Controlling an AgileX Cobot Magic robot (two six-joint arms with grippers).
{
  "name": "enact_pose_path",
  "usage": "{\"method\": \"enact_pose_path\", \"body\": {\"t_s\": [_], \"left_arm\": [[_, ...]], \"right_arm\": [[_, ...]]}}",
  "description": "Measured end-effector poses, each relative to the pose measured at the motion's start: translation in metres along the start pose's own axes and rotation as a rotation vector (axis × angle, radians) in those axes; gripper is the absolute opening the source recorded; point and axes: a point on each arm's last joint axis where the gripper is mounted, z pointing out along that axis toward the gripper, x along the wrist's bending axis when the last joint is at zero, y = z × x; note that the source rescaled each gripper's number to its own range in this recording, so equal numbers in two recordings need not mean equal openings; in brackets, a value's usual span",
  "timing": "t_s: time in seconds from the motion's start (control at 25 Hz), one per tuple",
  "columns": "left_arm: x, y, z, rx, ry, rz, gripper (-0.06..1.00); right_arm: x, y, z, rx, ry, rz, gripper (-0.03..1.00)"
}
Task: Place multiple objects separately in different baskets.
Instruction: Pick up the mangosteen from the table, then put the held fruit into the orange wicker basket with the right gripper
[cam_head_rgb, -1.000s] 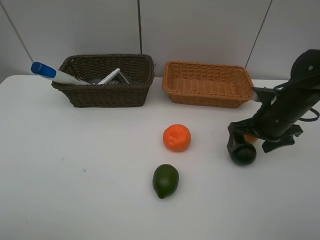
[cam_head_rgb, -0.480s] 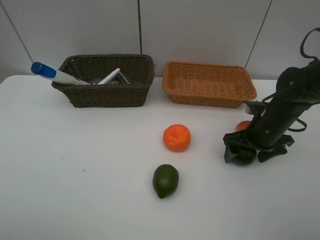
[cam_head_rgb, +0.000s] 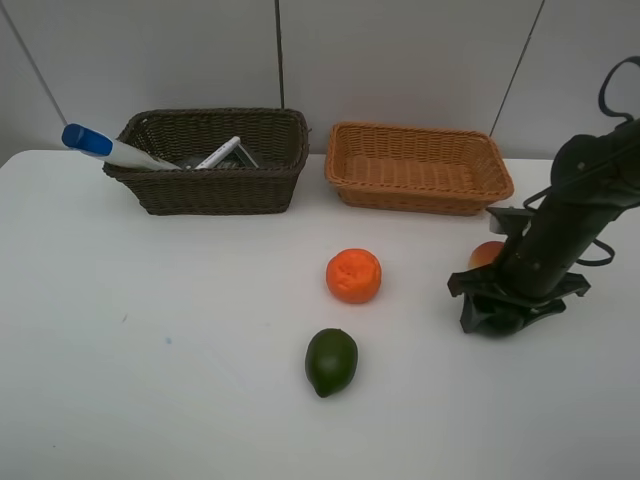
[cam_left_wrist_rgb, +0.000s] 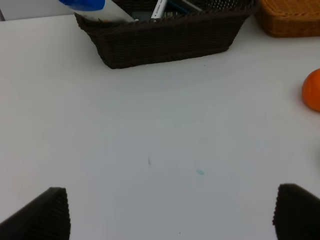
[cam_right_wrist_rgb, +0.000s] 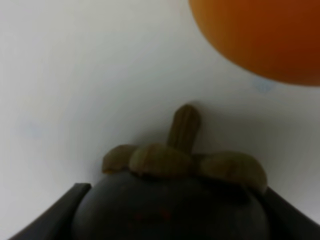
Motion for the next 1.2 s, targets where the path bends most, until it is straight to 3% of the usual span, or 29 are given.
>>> {"method": "enact_pose_path", "body": {"t_s": [0.16,0.32,0.52,0.84,1.08,1.12,1.2], "left_arm": [[0.0,0.0,0.0,0.0,0.0,0.0,1.0],[0.0,0.0,0.0,0.0,0.0,0.0,1.0],[0.0,0.0,0.0,0.0,0.0,0.0,1.0],[0.0,0.0,0.0,0.0,0.0,0.0,1.0],[0.0,0.0,0.0,0.0,0.0,0.0,1.0],[0.0,0.0,0.0,0.0,0.0,0.0,1.0],[0.0,0.0,0.0,0.0,0.0,0.0,1.0]], "right_arm": [[0.003,0.003,-0.026,-0.002,0.009,-0.009,0.12],[0.009,0.024,-0.083,-0.149,0.024,-0.028,0.12],[0.013,0.076,-0.134,-0.333,0.004,-0.065,0.12],[-0.001,0.177,-0.115,-0.408,-0.073,-0.078,0.12],[-0.032,0.211,-0.097,-0.402,-0.117,-0.032,0.12],[-0.033,0.212,-0.096,-0.402,-0.117,-0.023,0.17],[-0.032,0.212,-0.096,-0.405,-0.119,-0.02,0.59]]}}
